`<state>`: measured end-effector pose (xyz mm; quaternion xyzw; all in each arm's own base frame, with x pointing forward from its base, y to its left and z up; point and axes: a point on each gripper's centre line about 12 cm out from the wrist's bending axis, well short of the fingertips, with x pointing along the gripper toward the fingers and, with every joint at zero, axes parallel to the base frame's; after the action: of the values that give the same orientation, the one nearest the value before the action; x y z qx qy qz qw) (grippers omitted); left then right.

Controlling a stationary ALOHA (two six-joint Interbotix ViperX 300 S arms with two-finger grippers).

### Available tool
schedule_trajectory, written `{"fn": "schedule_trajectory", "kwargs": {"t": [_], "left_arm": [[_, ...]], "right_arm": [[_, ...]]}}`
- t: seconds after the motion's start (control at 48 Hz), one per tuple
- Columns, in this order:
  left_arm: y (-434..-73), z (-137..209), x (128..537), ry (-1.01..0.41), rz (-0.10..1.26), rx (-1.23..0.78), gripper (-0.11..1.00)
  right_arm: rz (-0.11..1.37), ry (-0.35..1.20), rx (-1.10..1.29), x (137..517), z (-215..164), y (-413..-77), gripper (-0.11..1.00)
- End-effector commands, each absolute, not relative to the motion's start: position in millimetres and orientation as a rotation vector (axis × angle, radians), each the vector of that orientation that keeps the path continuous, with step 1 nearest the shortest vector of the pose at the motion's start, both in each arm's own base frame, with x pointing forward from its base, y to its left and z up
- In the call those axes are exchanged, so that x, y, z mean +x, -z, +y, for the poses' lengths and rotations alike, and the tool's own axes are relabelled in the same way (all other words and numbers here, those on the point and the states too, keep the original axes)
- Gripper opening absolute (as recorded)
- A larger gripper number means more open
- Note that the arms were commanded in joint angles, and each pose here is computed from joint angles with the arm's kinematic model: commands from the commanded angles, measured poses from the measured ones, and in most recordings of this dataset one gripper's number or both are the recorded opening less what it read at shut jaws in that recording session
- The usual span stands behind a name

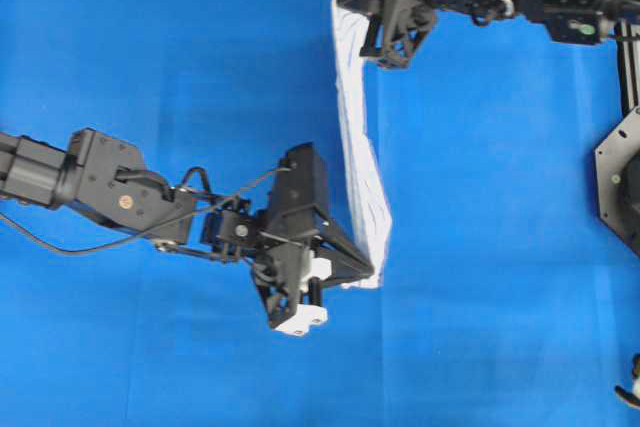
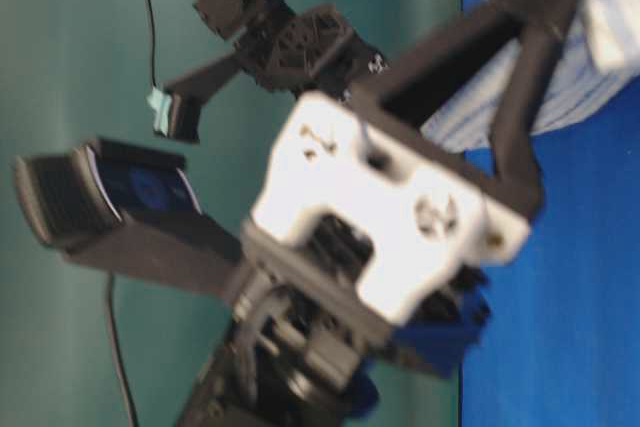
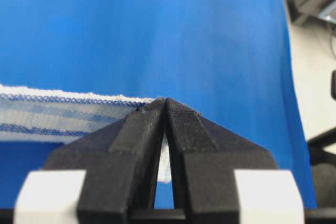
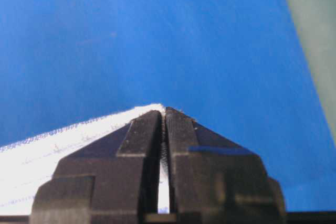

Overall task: Fold the blue towel.
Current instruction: 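Lift the strip and rotate it vertical, right gripper far, left near, then lower the strip onto the table and open both grippers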

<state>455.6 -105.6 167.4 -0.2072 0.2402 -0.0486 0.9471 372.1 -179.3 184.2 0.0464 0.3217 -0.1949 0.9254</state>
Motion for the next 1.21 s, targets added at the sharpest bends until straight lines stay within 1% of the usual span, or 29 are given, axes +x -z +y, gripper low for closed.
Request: {"fn": "schedule_trajectory", "kwargs": {"t": [0.0,0.229,0.458,0.812,0.853,0.895,0.916,0.957,1.02,1.145,1.186], "left_arm": [[-191,-136,443,0.179,0.44,-0.437,0.01],[-181,-144,424,0.19,0.476,-0.467,0.01],[-172,-143,408,0.173,0.519,-0.521,0.01],[-166,-140,403,0.15,0.559,-0.54,0.01],[-165,-139,403,0.145,0.57,-0.539,0.01],[-164,-138,402,0.138,0.582,-0.543,0.03],[-163,-138,402,0.136,0.587,-0.545,0.04],[-162,-138,401,0.131,0.598,-0.55,0.11],[-161,-137,400,0.12,0.616,-0.559,0.27],[-158,-137,391,0.106,0.68,-0.547,0.65],[-160,-137,388,0.102,0.697,-0.544,0.76]], "right_arm": [[0.607,0.42,0.083,383,-192,-201,0.02],[0.625,0.412,0.089,400,-199,-193,0.02],[0.623,0.41,0.088,408,-202,-192,0.02],[0.636,0.408,0.093,409,-203,-187,0.03],[0.638,0.408,0.093,409,-203,-186,0.07],[0.639,0.41,0.094,409,-204,-185,0.14],[0.638,0.408,0.093,409,-203,-186,0.19],[0.639,0.41,0.094,409,-204,-185,0.3],[0.64,0.409,0.096,409,-203,-185,0.49],[0.637,0.411,0.099,408,-203,-185,0.85],[0.638,0.411,0.099,408,-202,-185,0.9]]}}
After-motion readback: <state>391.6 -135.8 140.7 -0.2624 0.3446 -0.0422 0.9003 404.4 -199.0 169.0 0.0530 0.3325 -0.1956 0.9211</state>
